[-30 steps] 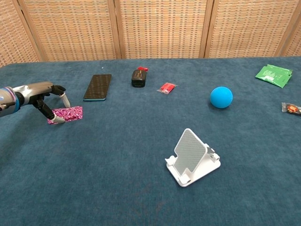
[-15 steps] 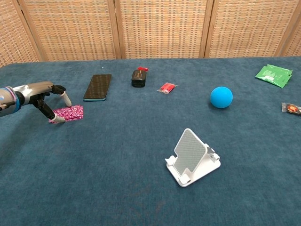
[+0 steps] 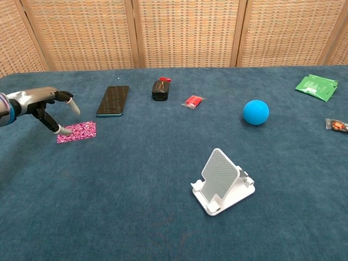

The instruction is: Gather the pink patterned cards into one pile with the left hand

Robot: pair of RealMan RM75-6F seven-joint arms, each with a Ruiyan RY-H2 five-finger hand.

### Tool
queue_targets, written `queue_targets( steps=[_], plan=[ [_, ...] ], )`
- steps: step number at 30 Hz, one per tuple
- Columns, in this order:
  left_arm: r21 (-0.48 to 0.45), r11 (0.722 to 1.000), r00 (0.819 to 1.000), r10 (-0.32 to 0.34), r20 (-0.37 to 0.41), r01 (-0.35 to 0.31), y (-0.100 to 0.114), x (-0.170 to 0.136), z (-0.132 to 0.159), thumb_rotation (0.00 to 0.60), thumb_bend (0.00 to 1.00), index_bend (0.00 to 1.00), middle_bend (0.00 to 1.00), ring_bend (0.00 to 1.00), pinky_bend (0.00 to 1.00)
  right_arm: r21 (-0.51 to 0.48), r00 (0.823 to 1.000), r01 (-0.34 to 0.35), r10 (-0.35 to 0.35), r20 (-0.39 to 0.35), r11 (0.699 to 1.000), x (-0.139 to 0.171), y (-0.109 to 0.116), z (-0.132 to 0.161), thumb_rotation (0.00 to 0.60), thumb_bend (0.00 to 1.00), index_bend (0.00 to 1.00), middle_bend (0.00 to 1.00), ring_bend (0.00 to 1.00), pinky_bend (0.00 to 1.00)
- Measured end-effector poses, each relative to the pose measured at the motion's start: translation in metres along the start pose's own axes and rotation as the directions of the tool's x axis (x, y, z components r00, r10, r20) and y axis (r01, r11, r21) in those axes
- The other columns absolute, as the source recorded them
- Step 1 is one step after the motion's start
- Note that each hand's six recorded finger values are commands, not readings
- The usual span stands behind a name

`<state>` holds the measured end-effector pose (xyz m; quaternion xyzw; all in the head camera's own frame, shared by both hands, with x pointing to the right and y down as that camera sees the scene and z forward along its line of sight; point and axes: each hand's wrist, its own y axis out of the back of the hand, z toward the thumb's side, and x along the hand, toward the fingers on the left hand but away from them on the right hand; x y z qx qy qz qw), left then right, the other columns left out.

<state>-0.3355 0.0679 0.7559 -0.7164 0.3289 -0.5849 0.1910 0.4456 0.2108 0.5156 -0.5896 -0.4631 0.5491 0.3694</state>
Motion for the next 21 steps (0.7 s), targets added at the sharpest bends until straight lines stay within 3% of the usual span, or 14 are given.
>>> queue_targets(
  steps=[2, 3, 6, 10, 15, 21],
  plan=[
    [-0.008, 1.0, 1.0, 0.012, 0.007, -0.012, 0.005, -0.003, 0.0, 0.6, 0.23, 0.02, 0.0, 0.0, 0.0, -0.001, 1.0, 0.001, -0.001, -0.002, 1.0, 0.0, 0.0, 0.0, 0.6, 0.0, 0.0, 0.0, 0.0, 0.0],
    [-0.011, 1.0, 1.0, 0.02, 0.012, -0.02, 0.007, -0.005, 0.0, 0.6, 0.23, 0.0, 0.0, 0.0, 0.0, -0.001, 1.0, 0.002, -0.002, -0.002, 1.0, 0.0, 0.0, 0.001, 0.6, 0.0, 0.0, 0.0, 0.0, 0.0],
    [-0.024, 0.998, 0.998, 0.057, 0.035, -0.057, 0.016, -0.012, 0.001, 0.6, 0.18, 0.0, 0.0, 0.0, 0.0, -0.002, 1.0, 0.004, -0.004, -0.006, 1.0, 0.001, 0.001, 0.001, 0.6, 0.0, 0.0, 0.0, 0.0, 0.0],
    [-0.05, 0.989, 0.988, 0.139, 0.072, -0.136, 0.03, -0.031, -0.004, 0.6, 0.01, 0.0, 0.0, 0.0, 0.0, -0.001, 1.0, 0.004, -0.004, -0.011, 1.0, 0.001, 0.001, 0.002, 0.6, 0.0, 0.0, 0.0, 0.0, 0.0],
    [-0.087, 0.965, 0.962, 0.256, 0.091, -0.248, 0.044, -0.067, -0.02, 0.6, 0.0, 0.0, 0.0, 0.0, 0.0, 0.006, 1.0, 0.001, -0.001, -0.015, 1.0, 0.001, -0.001, 0.001, 0.6, 0.0, 0.0, 0.0, 0.0, 0.0],
    [-0.157, 0.922, 0.929, 0.365, 0.057, -0.353, 0.052, -0.146, -0.039, 0.6, 0.0, 0.0, 0.0, 0.0, 0.0, 0.005, 1.0, 0.023, -0.023, -0.012, 1.0, 0.002, 0.004, 0.001, 0.6, 0.0, 0.0, 0.0, 0.0, 0.0]
  ],
)
